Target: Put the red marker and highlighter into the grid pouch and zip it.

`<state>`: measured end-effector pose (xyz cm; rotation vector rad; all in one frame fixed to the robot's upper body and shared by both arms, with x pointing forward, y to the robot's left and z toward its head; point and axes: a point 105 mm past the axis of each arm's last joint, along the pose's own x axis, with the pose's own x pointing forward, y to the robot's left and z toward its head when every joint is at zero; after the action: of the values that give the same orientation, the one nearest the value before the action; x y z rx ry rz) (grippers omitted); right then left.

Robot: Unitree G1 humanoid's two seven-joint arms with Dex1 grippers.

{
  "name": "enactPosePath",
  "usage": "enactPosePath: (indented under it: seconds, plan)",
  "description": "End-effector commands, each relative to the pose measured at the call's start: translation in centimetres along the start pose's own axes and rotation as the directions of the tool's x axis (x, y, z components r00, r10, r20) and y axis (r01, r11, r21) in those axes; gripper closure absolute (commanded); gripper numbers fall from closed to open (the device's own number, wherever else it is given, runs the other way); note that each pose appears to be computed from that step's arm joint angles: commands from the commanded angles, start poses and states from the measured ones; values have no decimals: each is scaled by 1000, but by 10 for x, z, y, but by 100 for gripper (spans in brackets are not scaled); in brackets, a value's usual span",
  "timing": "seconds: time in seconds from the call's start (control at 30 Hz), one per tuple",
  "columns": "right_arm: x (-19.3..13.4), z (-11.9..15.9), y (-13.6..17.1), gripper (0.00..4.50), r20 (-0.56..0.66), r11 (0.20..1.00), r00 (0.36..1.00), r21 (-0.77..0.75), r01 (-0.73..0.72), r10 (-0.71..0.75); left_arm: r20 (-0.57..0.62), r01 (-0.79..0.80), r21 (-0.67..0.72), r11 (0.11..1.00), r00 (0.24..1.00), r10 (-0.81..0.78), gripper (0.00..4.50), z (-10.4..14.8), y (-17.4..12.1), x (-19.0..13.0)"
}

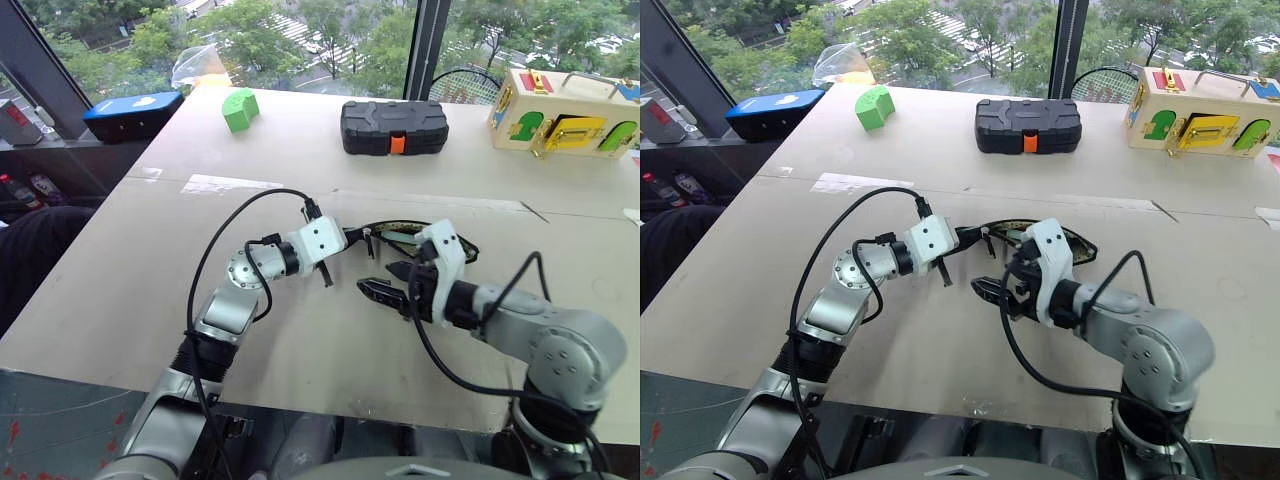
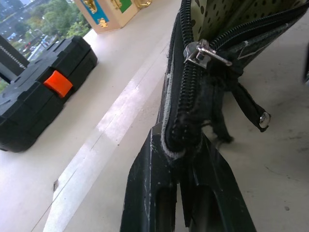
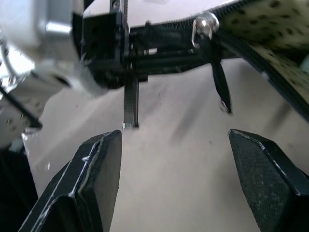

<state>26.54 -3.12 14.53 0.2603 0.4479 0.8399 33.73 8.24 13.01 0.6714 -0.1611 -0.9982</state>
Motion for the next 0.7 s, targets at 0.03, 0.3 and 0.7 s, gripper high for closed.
enactPosePath:
  seconds: [0.03,0.3,0.7]
  plan:
    - [8,16,-1,96,76,1000,997,-6,21,-21,68,-9,54,998,998,5,450,23,9,-2]
    - [21,28,-8,301,126,998,991,-11,56,-55,75,-1,75,997,997,-4,450,27,9,-1]
    - [-7,31,-19,444,184,993,976,3,120,-118,30,-34,98,995,999,31,450,19,16,-5]
